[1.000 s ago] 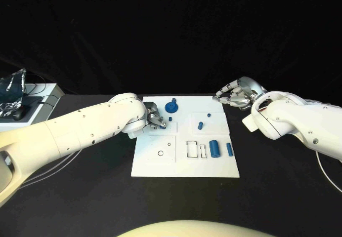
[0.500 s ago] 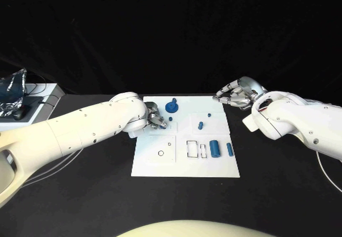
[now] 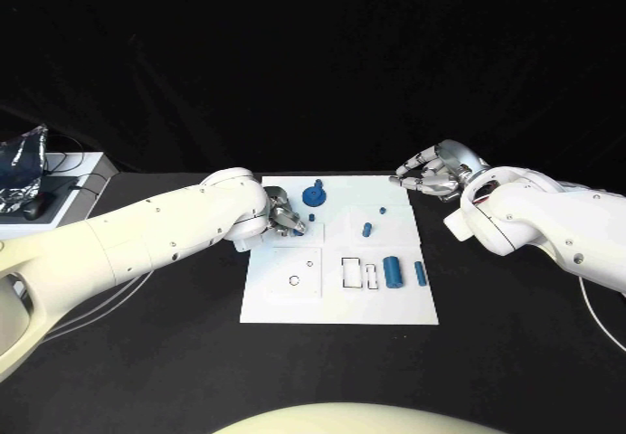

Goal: Assemble the parts on the task board

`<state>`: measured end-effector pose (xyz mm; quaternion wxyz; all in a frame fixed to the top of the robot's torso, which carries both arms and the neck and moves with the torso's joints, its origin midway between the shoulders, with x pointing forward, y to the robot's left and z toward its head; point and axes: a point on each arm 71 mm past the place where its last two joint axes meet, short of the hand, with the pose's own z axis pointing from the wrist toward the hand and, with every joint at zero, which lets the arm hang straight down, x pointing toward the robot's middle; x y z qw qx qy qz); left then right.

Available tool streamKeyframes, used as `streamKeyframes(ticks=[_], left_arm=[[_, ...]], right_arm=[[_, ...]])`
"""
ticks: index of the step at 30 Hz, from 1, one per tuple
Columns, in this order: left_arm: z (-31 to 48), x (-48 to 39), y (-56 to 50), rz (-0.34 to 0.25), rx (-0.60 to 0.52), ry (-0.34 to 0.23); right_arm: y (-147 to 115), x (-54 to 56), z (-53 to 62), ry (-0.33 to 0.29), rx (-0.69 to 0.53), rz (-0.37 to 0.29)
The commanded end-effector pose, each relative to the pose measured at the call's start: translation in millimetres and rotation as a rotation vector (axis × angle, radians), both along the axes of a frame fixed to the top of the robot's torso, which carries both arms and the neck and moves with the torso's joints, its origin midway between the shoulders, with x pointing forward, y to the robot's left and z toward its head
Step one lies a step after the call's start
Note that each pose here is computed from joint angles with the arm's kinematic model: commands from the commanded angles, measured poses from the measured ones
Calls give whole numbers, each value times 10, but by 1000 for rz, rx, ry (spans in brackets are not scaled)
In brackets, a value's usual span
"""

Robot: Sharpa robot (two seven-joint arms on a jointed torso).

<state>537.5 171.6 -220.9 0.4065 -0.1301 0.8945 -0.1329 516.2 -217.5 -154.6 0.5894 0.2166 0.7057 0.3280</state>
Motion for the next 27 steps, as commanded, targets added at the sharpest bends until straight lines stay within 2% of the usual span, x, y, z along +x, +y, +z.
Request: streamKeyframes(ticks=[1,27], left_arm=[[-78,-35,4,-6,20,47],[-68,-7,38,16,15,28]], right_arm=[[11,-5,0,-4,-6,15],[0,-4,-3,-5,-5,13]])
